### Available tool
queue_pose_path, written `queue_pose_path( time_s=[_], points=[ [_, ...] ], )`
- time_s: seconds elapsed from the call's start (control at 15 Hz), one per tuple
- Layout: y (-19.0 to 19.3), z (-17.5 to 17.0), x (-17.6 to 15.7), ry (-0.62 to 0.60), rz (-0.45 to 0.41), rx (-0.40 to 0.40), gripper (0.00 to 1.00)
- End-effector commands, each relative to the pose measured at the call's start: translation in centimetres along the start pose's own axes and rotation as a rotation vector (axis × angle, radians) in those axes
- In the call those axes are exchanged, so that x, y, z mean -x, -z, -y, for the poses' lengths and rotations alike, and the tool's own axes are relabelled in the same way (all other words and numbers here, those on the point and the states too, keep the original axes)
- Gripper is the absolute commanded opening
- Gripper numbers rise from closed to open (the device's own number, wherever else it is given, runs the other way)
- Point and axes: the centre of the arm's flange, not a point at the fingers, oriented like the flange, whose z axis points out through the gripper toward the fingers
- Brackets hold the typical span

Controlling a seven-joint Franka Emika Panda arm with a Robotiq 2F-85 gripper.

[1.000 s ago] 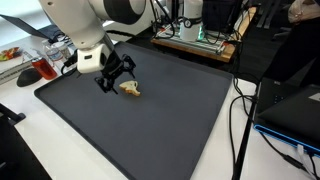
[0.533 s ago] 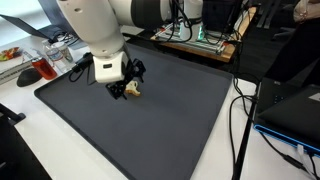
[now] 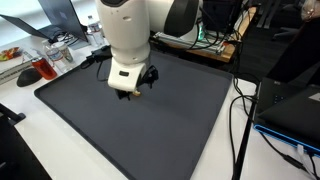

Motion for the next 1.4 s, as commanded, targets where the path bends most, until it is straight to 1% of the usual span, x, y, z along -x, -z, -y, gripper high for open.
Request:
queue_pose_path(
  time_s=[0.0,0.27,0.47,0.6,0.73,0.87,1.13,1.33],
  points=[
    [0.6,1.8,-0.2,-0.181,0.071,0.059,1.00],
    [0.6,3.9,-1.0,-0.385,0.104,0.106,1.00],
    [0.5,5.7,-1.3,-0.496,0.139,0.155,1.00],
    [0.6,7.6,-1.2,-0.564,0.132,0.178,1.00],
    [1.1,9.3,-0.4,-0.644,0.100,0.180,1.00],
    [1.6,10.9,1.1,-0.737,0.062,0.173,1.00],
    [2.5,13.4,4.9,-0.903,-0.069,0.175,1.00],
    [2.8,14.3,8.5,-0.984,-0.198,0.147,1.00]
  ],
)
